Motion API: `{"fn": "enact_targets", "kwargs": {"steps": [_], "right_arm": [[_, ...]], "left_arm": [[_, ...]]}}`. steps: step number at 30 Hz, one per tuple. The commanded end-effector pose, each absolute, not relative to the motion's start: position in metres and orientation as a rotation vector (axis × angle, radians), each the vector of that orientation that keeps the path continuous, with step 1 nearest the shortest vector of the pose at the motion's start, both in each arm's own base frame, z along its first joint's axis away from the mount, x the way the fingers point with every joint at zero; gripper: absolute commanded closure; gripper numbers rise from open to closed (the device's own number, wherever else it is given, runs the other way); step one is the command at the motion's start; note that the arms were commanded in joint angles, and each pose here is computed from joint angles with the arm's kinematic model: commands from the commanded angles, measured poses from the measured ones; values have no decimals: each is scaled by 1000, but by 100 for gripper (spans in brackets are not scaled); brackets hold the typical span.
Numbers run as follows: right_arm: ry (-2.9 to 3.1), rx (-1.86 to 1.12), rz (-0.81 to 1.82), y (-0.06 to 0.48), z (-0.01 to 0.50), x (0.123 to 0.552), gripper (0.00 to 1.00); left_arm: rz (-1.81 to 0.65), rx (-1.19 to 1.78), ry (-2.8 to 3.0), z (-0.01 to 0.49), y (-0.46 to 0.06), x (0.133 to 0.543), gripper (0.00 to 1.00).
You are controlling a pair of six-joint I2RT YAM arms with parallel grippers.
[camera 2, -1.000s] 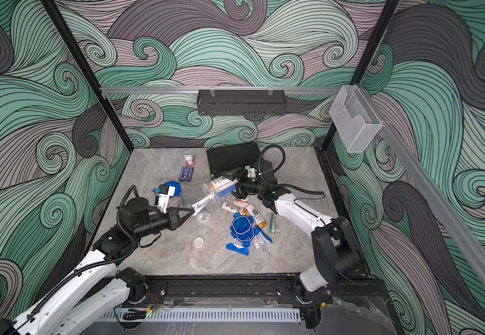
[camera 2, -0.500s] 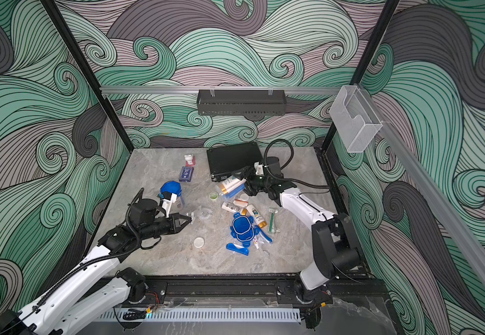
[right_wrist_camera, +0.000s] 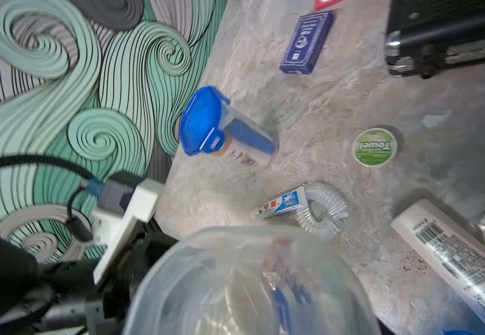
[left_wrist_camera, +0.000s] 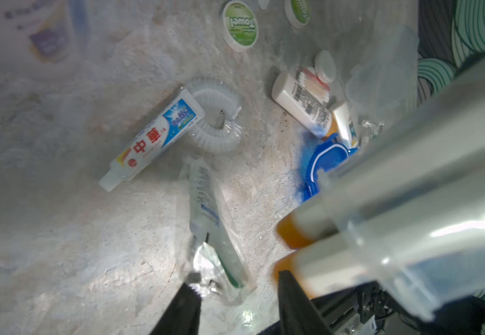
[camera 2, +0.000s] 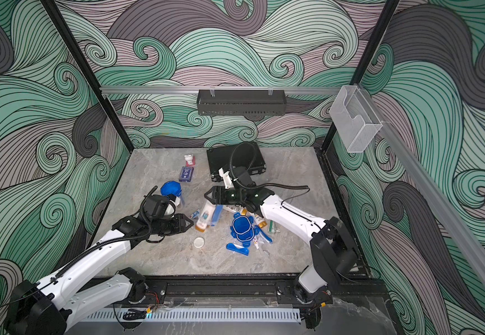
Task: Take out toiletry kits
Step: 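Pour the toiletry kits out of the container.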
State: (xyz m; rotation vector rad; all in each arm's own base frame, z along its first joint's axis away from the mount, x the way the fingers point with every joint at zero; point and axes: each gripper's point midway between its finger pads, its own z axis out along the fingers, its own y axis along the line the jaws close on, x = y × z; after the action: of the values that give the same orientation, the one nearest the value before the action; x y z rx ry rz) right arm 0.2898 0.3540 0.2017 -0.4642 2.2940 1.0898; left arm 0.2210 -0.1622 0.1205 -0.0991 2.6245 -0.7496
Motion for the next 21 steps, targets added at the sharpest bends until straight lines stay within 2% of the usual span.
{"fn": "enact_targets", "kwargs": {"steps": [1, 3, 5, 8, 13, 17, 21], "right_arm": [[1974, -698, 958, 353, 243, 288, 40], [1942, -634, 910, 345, 240, 298, 40], [1982, -633, 930, 346, 233, 303, 45], [1990, -638, 967, 352, 233, 302, 44], [1983, -629, 893, 348, 240, 314, 43], [1992, -641, 863, 341, 248, 311, 41], [1967, -649, 851, 328, 249, 299, 41]], "left_arm": [[-692, -134, 2629, 125, -152, 219, 44], [-694, -145, 2600, 125, -150, 221, 43], [-703, -157, 2571, 124, -149, 222, 43], [-701, -162, 2532, 127, -147, 224, 42], [-680, -157, 2500, 139, -146, 232, 34], [-616, -160, 2495, 156, -141, 241, 33], [-537, -154, 2449, 176, -133, 252, 16]]}}
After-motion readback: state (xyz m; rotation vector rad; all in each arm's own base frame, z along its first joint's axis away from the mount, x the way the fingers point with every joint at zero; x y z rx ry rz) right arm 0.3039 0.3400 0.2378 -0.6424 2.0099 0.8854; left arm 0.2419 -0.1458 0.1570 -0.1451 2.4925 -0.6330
